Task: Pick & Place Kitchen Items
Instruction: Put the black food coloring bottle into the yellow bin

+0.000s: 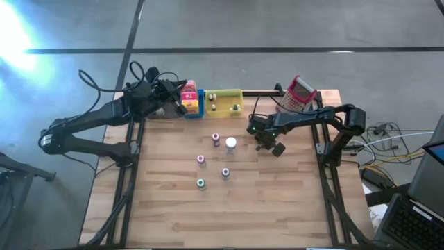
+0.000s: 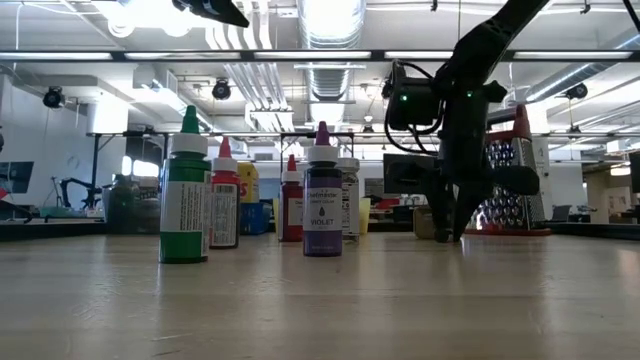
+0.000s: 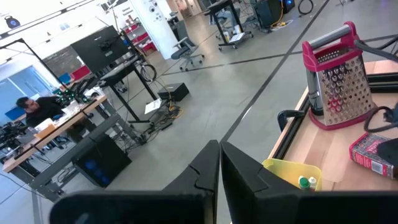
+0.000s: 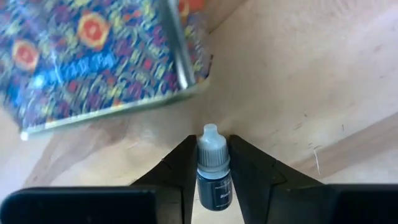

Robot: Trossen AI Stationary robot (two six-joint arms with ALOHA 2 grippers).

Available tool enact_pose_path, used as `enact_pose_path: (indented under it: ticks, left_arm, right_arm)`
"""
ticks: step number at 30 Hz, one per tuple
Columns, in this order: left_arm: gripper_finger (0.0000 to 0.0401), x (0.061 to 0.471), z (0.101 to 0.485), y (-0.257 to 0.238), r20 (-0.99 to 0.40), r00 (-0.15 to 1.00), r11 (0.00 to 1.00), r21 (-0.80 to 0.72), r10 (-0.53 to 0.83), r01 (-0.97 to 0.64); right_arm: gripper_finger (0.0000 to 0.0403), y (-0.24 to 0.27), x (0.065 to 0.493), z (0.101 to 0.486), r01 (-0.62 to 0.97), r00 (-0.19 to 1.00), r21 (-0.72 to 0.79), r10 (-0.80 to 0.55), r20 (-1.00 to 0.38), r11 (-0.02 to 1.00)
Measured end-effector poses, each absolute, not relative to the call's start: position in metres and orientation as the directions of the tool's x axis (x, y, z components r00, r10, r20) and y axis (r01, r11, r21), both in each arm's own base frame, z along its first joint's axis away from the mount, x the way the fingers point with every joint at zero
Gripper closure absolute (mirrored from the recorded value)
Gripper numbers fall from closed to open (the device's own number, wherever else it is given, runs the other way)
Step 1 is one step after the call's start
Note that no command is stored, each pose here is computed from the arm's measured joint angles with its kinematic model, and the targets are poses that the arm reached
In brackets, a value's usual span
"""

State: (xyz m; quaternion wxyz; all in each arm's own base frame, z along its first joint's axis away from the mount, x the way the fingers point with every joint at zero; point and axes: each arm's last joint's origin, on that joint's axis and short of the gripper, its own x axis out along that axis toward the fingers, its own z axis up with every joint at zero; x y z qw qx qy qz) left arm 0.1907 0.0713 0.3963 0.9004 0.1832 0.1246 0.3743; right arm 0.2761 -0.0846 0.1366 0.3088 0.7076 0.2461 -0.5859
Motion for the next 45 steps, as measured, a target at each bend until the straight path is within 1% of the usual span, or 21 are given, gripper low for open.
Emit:
enact_pose_path:
  ticks: [3,5,8,10,13,16,18,20,24,28,32,36,39,42,45]
  left_arm:
    - [0.0379,0.191,0.396,0.071,-0.087,0.689,0.652,0.423,0.720,-0.629]
    - [0.0379,0.191,0.396,0.071,-0.087,0.689,0.652,0.423,0.720,-0.629]
    - [0.0379,0.191,0.396,0.071,-0.087,0.689,0.653,0.423,0.720,-0.629]
    - [0.0379,0.191,0.396,0.071,-0.087,0.688,0.652,0.423,0.720,-0.629]
    - [0.0379,0.191,0.396,0.071,-0.087,0.688,0.652,0.423,0.720,-0.629]
    - [0.0379,0.191,0.396,0.071,-0.087,0.688,0.652,0.423,0.720,-0.629]
    - [0.0379,0.191,0.396,0.071,-0.087,0.688,0.652,0.423,0.720,-0.629]
    - [0.0379,0.191,0.396,0.071,-0.087,0.688,0.652,0.423,0.720,-0.629]
    - [0.0379,0.191,0.396,0.071,-0.087,0.688,0.652,0.423,0.720,-0.629]
    - [0.0379,0.191,0.396,0.071,-0.087,0.688,0.652,0.423,0.720,-0.629]
    - [0.0379,0.191,0.396,0.071,-0.087,0.688,0.652,0.423,0.720,-0.629]
    - [0.0379,0.191,0.396,0.071,-0.087,0.688,0.652,0.423,0.720,-0.629]
    - [0.0379,0.191,0.396,0.071,-0.087,0.688,0.652,0.423,0.720,-0.629]
    - [0.0379,0.191,0.396,0.071,-0.087,0.688,0.652,0.423,0.720,-0.629]
    - [0.0379,0.191,0.396,0.071,-0.087,0.688,0.652,0.423,0.720,-0.629]
  right_arm:
    - [0.0318,-0.076,0.279,0.137,0.746,0.175,0.185,-0.080,-0.981,-0.640]
    - [0.0324,-0.067,0.281,0.137,0.765,0.160,0.218,-0.149,-0.976,-0.605]
    - [0.0333,-0.052,0.285,0.137,0.795,0.135,0.307,-0.340,-0.931,-0.524]
    - [0.0334,-0.039,0.287,0.139,0.808,0.132,0.374,-0.480,-0.867,-0.454]
    - [0.0324,-0.015,0.289,0.143,0.835,0.158,0.456,-0.661,-0.734,-0.307]
    - [0.0312,0.004,0.288,0.147,0.868,0.192,0.477,-0.791,-0.581,-0.140]
    - [0.0310,0.012,0.288,0.149,0.884,0.210,0.463,-0.836,-0.507,-0.059]
    - [0.0314,0.019,0.287,0.150,0.914,0.231,0.405,-0.840,-0.492,0.014]
    - [0.0332,0.026,0.288,0.149,0.961,0.261,0.218,-0.821,-0.508,0.171]
    - [0.0340,0.028,0.294,0.149,0.954,0.299,0.187,-0.809,-0.506,0.235]
    - [0.0330,0.029,0.299,0.149,0.942,0.334,0.142,-0.802,-0.495,0.305]
    - [0.0322,0.030,0.297,0.142,0.933,0.357,0.167,-0.765,-0.535,0.319]
    - [0.0325,0.030,0.292,0.131,0.919,0.392,0.213,-0.723,-0.568,0.330]
    - [0.0334,0.031,0.285,0.119,0.902,0.431,0.256,-0.714,-0.552,0.346]
    - [0.0335,0.031,0.279,0.111,0.877,0.479,0.266,-0.711,-0.514,0.399]
